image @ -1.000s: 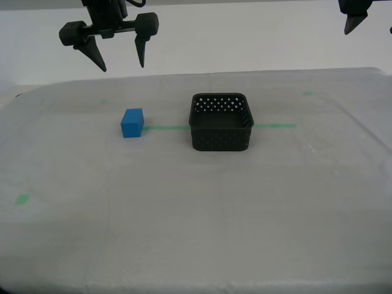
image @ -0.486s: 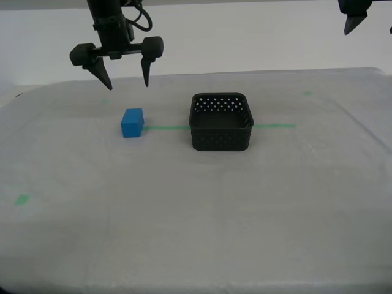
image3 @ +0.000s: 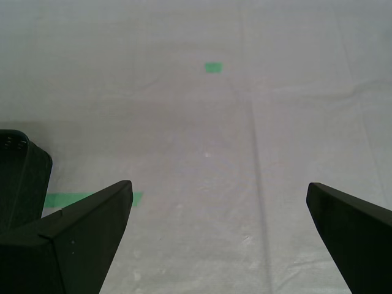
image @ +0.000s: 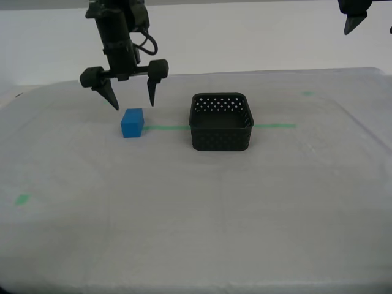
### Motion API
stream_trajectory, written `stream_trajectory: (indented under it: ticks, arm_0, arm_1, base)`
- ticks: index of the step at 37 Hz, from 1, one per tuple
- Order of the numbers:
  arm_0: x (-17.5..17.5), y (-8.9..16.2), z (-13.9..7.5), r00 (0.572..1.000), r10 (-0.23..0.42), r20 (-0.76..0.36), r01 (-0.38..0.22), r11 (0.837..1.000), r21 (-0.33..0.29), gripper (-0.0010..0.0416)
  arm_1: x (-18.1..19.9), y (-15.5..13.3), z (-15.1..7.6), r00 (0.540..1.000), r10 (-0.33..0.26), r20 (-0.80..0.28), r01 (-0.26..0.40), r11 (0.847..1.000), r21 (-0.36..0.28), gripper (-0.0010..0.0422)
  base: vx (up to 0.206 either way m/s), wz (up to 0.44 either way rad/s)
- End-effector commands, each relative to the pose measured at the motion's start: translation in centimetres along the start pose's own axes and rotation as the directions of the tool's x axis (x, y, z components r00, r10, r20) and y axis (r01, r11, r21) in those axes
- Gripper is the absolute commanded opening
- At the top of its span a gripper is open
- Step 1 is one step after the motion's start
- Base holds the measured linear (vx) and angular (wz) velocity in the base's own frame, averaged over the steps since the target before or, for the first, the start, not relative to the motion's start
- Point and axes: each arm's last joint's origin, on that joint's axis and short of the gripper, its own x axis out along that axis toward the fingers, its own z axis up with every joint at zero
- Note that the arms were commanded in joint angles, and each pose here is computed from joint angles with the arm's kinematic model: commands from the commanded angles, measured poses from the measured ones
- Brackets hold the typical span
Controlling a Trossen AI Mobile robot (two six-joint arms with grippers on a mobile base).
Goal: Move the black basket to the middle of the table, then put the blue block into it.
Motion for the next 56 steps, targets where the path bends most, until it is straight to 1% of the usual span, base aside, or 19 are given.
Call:
stream_trajectory:
  ticks: [1, 14, 24, 46, 51, 56]
  arm_0:
    - [0.0, 0.0, 0.0, 1.000, -0.003, 0.002, 0.003, 1.000, 0.002, 0.0399]
    - [0.0, 0.0, 0.1, 1.000, -0.002, 0.006, 0.002, 1.000, 0.002, 0.0399]
    - [0.0, 0.0, 0.0, 1.000, -0.003, 0.005, 0.002, 1.000, 0.002, 0.0398]
    - [0.0, 0.0, 0.0, 1.000, -0.003, 0.005, 0.002, 1.000, 0.002, 0.0399]
    - [0.0, 0.0, 0.1, 1.000, -0.002, 0.006, 0.002, 1.000, 0.002, 0.0399]
    - [0.0, 0.0, 0.1, 1.000, -0.002, 0.006, 0.002, 1.000, 0.002, 0.0399]
  arm_1:
    - [0.9, -0.1, -0.1, 1.000, 0.004, -0.016, -0.004, 1.000, 0.002, 0.0401]
    - [2.9, -0.1, 0.0, 0.999, 0.017, -0.030, -0.018, 1.000, -0.008, 0.0401]
    - [3.7, -0.1, 0.1, 1.000, 0.022, -0.016, -0.022, 1.000, -0.010, 0.0401]
    - [4.3, 0.1, -0.3, 0.999, 0.029, -0.019, -0.029, 0.999, -0.017, 0.0400]
    - [4.4, 0.2, -0.4, 0.999, 0.030, -0.021, -0.030, 0.999, -0.017, 0.0379]
    - [4.5, 0.2, -0.5, 0.999, 0.031, -0.024, -0.031, 0.999, -0.015, 0.0335]
  base:
    - [0.000, 0.000]
    - [0.000, 0.000]
    - [0.000, 0.000]
    - [0.000, 0.000]
    - [0.000, 0.000]
    - [0.000, 0.000]
